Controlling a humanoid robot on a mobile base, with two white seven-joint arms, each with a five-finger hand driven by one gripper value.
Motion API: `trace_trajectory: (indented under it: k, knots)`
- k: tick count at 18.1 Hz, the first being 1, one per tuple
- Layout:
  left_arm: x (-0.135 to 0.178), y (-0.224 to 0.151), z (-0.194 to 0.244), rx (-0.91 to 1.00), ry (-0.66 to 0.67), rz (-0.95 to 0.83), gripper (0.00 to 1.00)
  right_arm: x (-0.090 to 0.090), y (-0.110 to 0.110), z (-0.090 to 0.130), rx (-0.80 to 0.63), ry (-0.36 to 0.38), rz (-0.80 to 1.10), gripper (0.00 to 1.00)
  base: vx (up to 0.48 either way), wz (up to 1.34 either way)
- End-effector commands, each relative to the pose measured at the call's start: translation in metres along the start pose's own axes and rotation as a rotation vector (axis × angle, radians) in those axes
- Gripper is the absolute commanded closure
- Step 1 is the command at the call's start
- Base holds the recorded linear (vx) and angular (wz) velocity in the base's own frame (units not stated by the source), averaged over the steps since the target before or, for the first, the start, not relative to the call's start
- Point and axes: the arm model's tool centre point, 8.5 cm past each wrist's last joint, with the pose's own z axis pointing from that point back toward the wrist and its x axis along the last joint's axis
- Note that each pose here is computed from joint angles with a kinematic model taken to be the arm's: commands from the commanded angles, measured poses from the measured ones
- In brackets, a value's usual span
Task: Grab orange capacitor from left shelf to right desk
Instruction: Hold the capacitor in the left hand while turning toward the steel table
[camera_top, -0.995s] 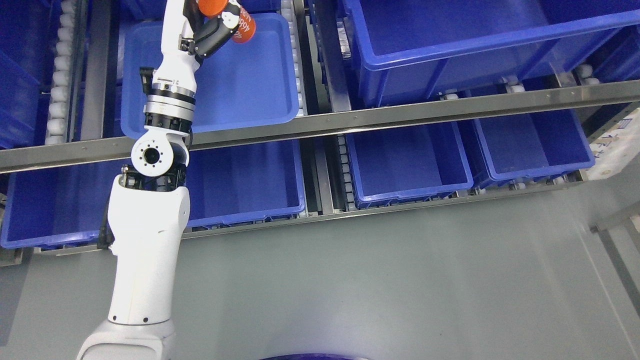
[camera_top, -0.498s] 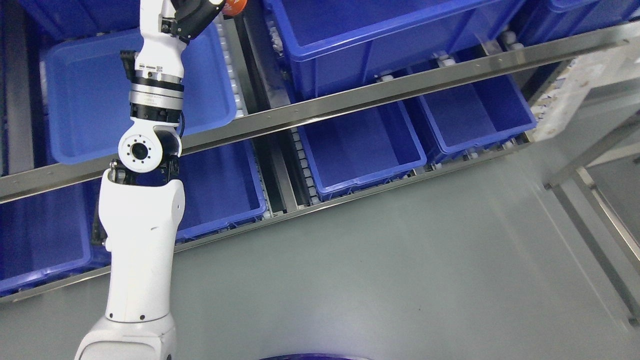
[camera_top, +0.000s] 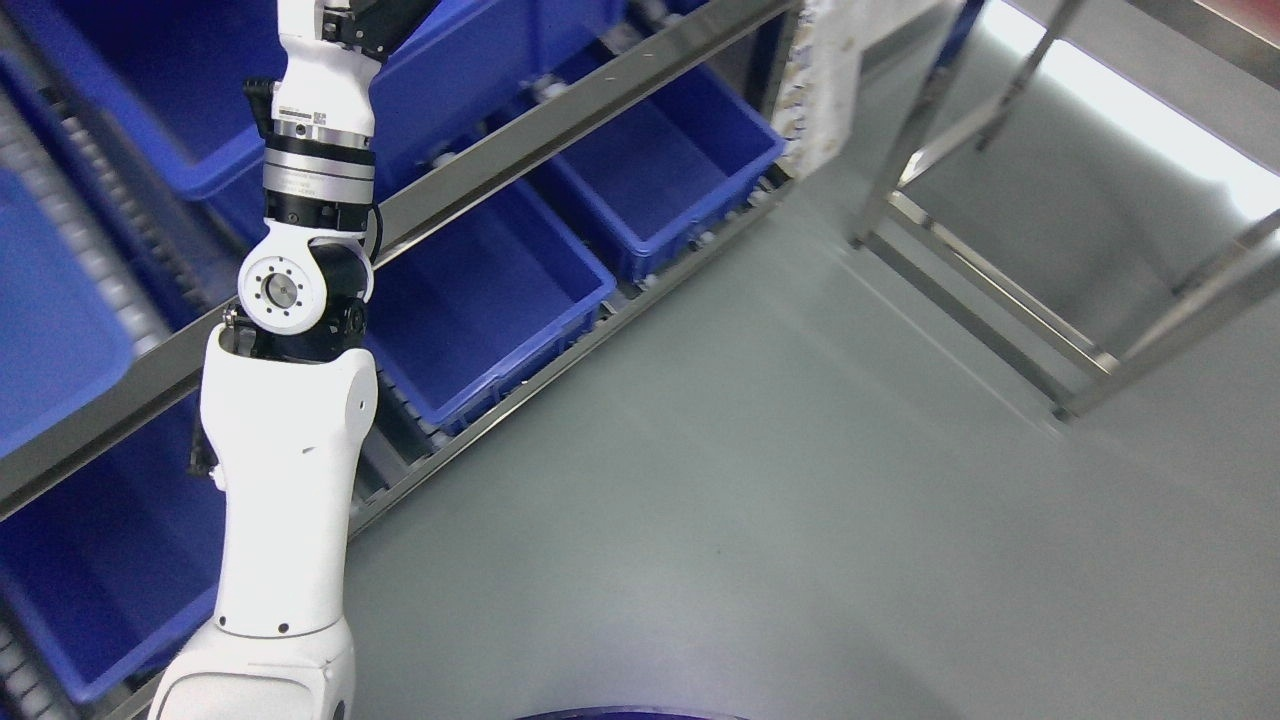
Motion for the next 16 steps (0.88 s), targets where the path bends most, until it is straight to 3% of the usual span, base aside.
trace_trajectory:
  k: [1, 8, 16]
  knots:
    - [0.003, -0.022, -0.002, -0.071, -0.004, 0.036, 0.99, 0.004, -0.011, 0.0, -0.017, -0.023, -0.006, 0.0, 0.041, -1.17]
    - [-0.001, -0.046, 0.0, -0.125, 0.01, 0.095, 0.99, 0.004, -0.011, 0.0, -0.017, -0.022, -0.006, 0.0, 0.114, -0.85]
    - [-0.008, -0.065, 0.002, -0.17, 0.066, 0.136, 0.99, 0.004, -0.011, 0.0, -0.017, -0.022, -0.004, 0.0, 0.271, -0.42]
